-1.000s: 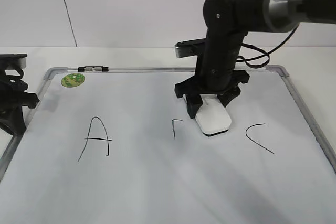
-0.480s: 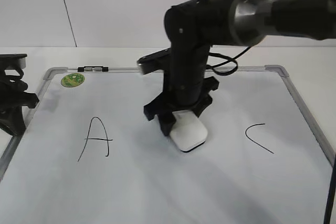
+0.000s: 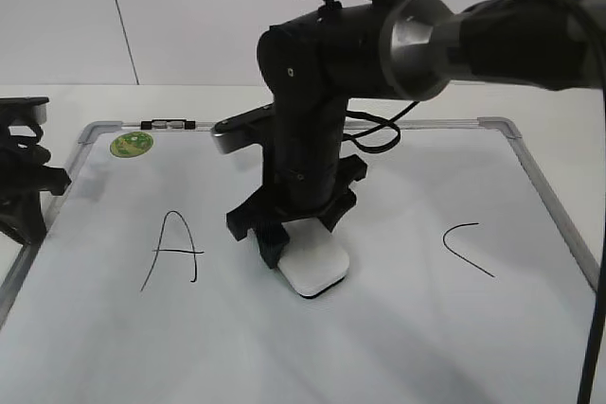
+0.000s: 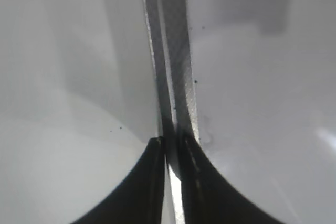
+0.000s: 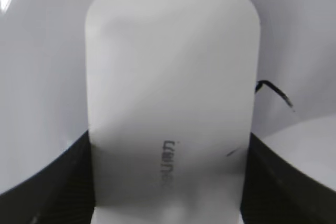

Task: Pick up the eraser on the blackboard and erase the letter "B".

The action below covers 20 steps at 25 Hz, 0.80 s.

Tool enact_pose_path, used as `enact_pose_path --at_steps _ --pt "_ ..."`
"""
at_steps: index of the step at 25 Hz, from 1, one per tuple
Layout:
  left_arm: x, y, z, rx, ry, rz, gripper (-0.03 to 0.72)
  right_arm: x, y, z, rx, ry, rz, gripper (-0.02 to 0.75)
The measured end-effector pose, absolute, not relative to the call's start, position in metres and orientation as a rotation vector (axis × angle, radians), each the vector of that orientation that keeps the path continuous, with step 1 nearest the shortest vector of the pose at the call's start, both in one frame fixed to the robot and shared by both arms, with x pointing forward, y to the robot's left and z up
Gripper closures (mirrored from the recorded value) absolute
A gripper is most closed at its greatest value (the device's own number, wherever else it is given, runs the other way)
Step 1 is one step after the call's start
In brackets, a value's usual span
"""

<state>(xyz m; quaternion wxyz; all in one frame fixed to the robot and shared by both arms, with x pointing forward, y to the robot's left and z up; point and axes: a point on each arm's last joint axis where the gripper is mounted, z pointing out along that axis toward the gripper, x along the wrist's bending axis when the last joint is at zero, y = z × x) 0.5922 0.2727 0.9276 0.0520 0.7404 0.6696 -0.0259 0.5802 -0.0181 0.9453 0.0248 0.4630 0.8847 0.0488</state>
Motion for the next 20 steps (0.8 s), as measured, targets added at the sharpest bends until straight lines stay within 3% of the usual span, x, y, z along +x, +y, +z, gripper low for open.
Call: enact_pose_path --at_steps 12,20 --pt "0.592 0.272 0.928 2.248 2.038 -0.082 0.631 0.637 -0.11 0.944 1.816 2.498 0.116 0.218" --pt "0.592 0.272 0.928 2.248 2.038 -0.082 0.63 0.635 -0.106 0.945 1.813 2.52 0.123 0.218"
